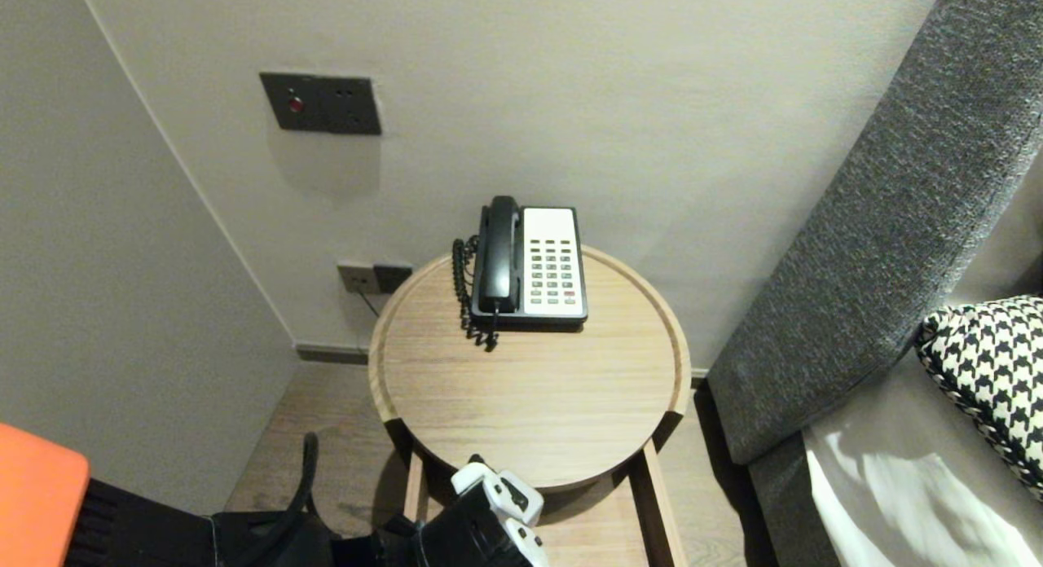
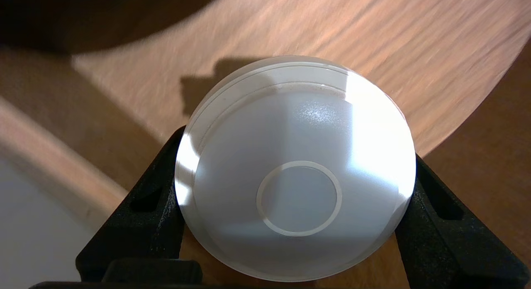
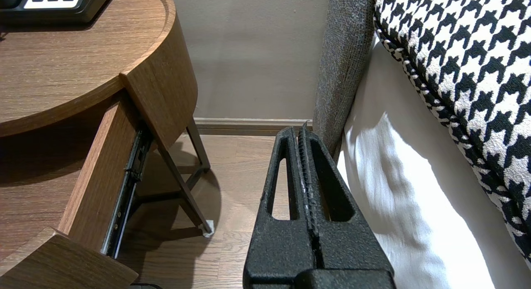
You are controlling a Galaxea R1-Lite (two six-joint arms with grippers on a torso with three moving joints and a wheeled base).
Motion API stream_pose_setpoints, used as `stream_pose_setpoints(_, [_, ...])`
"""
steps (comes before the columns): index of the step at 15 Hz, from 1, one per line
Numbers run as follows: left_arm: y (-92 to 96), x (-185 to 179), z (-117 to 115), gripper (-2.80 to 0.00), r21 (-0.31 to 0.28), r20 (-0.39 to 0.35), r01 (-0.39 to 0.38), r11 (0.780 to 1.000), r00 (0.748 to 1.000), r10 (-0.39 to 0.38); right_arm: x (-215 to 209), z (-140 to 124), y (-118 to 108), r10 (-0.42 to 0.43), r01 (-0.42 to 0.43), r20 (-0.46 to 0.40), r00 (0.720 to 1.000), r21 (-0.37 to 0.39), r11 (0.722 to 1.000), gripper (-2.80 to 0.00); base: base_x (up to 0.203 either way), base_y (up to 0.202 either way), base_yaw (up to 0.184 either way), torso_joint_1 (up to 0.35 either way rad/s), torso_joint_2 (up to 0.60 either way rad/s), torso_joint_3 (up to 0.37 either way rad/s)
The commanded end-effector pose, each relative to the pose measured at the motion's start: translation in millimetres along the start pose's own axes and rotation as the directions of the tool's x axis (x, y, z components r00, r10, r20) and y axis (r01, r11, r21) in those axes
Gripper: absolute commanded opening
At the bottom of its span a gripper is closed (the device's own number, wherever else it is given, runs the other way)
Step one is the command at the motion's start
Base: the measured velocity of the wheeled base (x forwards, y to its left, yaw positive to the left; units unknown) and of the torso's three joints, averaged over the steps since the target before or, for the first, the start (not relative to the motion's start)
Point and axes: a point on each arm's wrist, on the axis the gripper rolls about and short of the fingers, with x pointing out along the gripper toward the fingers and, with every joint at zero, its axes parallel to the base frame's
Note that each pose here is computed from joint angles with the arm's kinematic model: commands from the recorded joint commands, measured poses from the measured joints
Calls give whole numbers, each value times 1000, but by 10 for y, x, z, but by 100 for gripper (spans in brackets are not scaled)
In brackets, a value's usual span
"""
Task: Put the remote controls on the table in the drawer one by one
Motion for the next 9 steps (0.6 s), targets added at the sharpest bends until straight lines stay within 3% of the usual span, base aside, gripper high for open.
stream_pose_setpoints(1, [62,50,48,-280,-2,33,-6,1000,999,6,22,-113,-3,-1,1,-41,999,0,1000,-280,0,0,0,0,0,0])
stream_pose_setpoints(5, [91,160,68,-280,4,50,-10,1000,999,10,22,-112,-3,-1,1,-39,999,0,1000,-280,0,0,0,0,0,0])
stream_pose_setpoints(9, [78,203,53,-280,7,33,43,999,998,-44,22,-113,-3,-1,1,-40,999,0,1000,-280,0,0,0,0,0,0])
